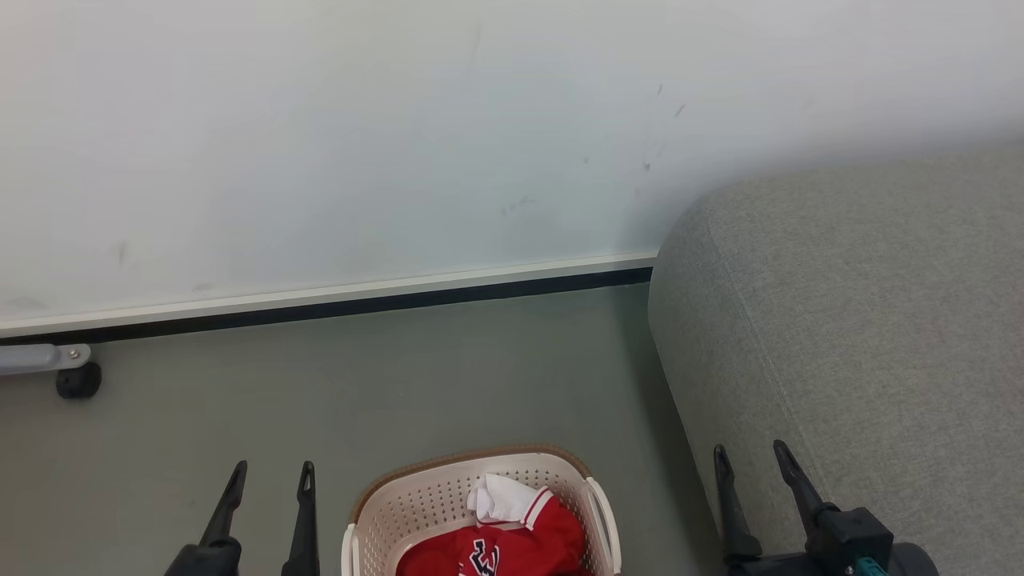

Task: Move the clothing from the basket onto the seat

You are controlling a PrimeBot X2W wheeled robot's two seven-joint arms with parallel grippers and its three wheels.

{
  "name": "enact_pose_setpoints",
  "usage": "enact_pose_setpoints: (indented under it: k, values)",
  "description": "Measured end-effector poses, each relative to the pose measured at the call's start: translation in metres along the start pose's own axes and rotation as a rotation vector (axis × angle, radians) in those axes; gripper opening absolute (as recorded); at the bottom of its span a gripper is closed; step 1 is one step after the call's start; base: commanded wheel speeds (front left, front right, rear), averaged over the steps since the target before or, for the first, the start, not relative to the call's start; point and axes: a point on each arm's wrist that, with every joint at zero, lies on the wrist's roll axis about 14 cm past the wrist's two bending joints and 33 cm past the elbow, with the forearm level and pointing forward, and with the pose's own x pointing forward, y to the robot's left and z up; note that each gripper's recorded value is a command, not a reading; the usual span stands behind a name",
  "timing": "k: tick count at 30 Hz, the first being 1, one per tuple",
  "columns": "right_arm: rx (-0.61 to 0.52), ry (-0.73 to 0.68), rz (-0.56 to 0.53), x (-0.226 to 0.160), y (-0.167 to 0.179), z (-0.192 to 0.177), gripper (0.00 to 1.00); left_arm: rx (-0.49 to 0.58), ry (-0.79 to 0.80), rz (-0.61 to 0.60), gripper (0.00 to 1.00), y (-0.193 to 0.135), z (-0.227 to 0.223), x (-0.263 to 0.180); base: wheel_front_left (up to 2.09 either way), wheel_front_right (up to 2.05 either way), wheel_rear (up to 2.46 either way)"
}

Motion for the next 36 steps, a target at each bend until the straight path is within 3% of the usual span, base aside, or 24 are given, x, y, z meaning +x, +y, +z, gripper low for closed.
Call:
enact_pose_setpoints:
  k: [21,31,36]
  values:
    - [-0.008,0.004,0.004,0.021,0.0,-0.003,1.0,0.002,0.079,0.001,1.0,0.008,-0.026,0.009,0.0,0.0,0.0]
    - [-0.031,0.045,-0.037,0.041,-0.017,-0.021,1.0,0.028,0.192,-0.124,1.0,-0.014,-0.068,0.034,0.0,0.0,0.0]
    - [-0.063,0.042,-0.042,0.054,-0.021,-0.024,1.0,0.047,0.257,-0.247,1.0,-0.04,-0.094,0.046,0.0,0.0,0.0]
